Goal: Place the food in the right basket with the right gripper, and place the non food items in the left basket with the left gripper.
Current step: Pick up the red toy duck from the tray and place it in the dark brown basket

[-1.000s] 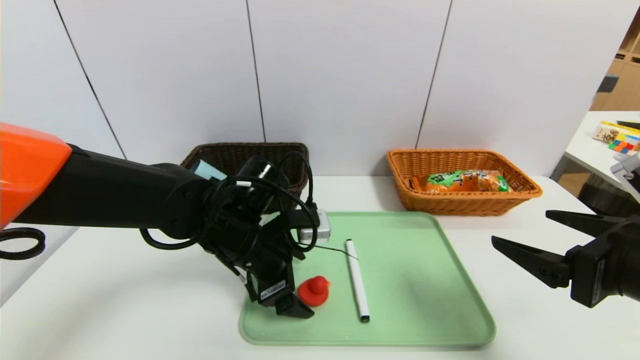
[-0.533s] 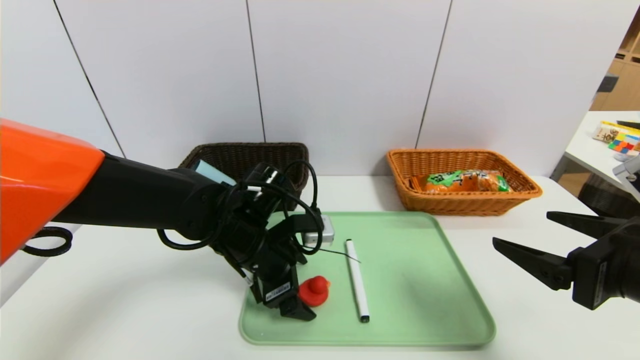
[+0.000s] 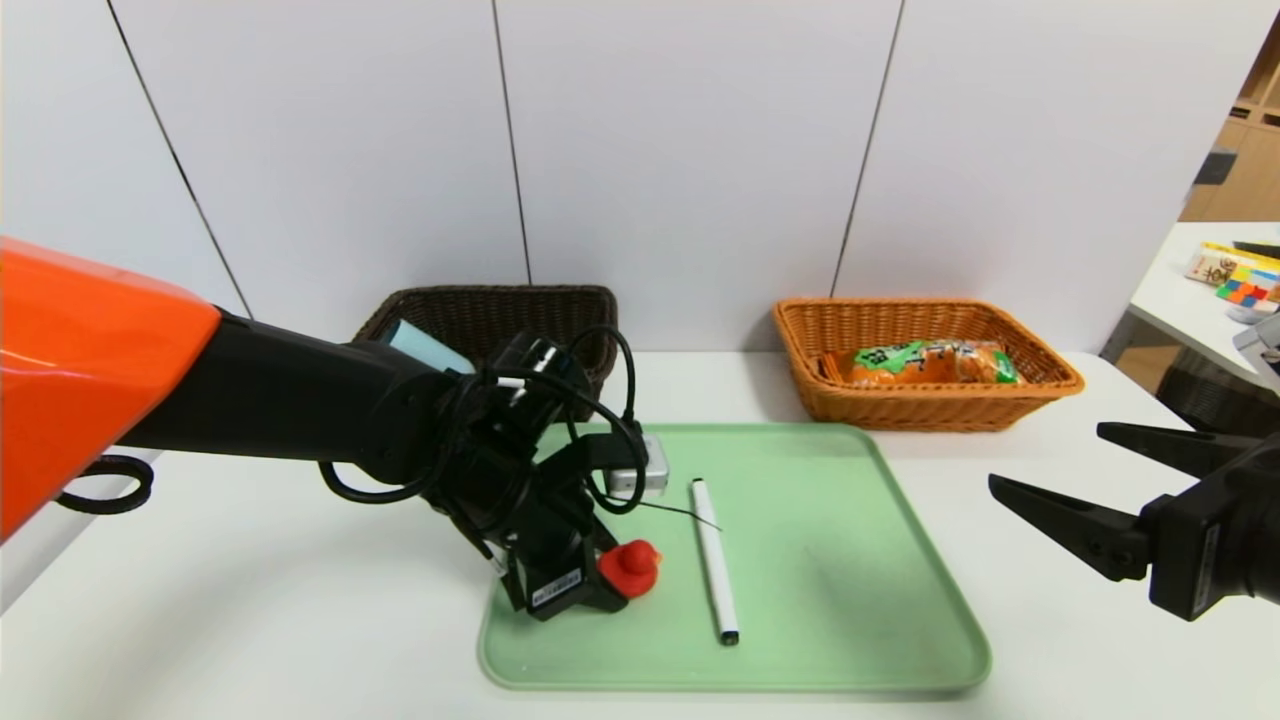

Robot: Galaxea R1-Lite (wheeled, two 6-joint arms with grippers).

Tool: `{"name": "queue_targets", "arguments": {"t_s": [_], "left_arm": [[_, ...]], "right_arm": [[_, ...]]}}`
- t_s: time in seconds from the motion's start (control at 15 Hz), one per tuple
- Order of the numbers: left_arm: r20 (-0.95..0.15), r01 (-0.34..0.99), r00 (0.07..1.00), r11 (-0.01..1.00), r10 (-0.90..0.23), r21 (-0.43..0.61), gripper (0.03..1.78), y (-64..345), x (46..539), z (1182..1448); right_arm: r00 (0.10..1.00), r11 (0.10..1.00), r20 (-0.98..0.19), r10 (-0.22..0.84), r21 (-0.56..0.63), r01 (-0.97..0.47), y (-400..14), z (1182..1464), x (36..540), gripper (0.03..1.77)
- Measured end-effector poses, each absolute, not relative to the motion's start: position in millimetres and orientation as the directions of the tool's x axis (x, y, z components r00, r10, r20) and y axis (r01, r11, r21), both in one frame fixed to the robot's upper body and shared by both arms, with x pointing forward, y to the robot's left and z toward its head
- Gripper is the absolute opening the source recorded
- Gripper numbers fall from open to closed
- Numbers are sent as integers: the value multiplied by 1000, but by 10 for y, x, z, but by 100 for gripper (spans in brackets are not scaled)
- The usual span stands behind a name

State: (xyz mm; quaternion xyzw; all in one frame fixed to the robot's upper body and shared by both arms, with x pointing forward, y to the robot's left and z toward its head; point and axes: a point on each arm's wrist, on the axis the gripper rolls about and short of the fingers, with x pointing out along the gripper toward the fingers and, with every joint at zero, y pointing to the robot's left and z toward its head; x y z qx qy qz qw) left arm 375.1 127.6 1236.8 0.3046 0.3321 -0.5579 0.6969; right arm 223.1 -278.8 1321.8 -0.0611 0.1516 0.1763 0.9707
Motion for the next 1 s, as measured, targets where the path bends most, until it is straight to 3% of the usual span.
{"name": "queue_targets", "arguments": {"t_s": [0.13, 1.0], "left_arm": [[-803, 980, 154, 190, -576, 52, 6, 1277, 3745, 12369], [-758, 972, 216, 205, -615, 111, 4, 1324, 3686, 12588]], "right_arm": [[893, 931, -313, 324, -65, -360, -2789, 13226, 2228, 170], [894, 930, -308, 325, -67, -361, -2779, 13251, 2249, 170]]}}
